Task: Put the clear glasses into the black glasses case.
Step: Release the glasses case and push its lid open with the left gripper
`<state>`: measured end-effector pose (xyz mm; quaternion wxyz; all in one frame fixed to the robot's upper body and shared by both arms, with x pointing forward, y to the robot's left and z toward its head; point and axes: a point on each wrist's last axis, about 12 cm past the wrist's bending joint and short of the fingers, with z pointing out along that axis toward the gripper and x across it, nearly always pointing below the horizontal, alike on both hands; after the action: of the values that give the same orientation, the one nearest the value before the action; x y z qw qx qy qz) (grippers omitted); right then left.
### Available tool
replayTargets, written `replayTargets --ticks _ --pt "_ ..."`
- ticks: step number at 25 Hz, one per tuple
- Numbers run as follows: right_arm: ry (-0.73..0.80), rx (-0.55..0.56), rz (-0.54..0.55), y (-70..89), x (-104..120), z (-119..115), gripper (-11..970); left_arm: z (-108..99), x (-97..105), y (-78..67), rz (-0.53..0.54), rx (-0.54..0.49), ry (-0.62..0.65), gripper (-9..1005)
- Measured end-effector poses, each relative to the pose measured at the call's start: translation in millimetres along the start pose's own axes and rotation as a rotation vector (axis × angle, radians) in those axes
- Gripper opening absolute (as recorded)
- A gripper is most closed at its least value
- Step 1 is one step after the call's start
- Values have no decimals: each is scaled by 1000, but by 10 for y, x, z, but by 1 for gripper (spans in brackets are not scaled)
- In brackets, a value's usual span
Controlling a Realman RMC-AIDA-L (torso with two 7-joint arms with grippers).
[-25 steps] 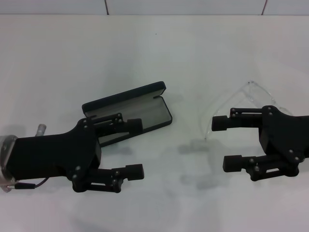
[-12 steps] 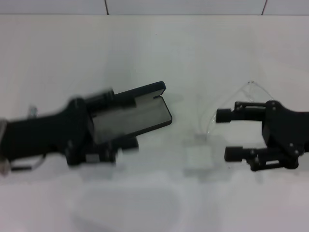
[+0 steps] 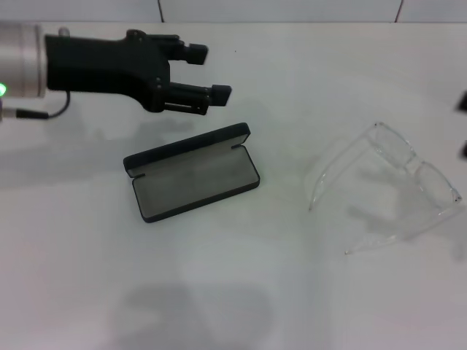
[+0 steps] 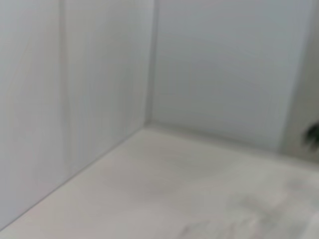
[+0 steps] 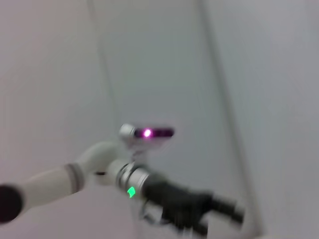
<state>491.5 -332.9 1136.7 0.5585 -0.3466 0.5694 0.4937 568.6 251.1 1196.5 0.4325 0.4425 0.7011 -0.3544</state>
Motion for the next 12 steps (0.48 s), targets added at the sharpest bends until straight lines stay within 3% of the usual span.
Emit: replayTargets --ticks 5,8,12 --pt "-120 146 -63 112 -121 -448 760 146 -305 25 69 -172 280 836" --pt "-175 218 -91 198 -141 -634 759 328 -427 -95 131 -225 441 835" --pt "-196 250 -106 223 -140 -693 758 483 -460 -251 156 -233 522 833"
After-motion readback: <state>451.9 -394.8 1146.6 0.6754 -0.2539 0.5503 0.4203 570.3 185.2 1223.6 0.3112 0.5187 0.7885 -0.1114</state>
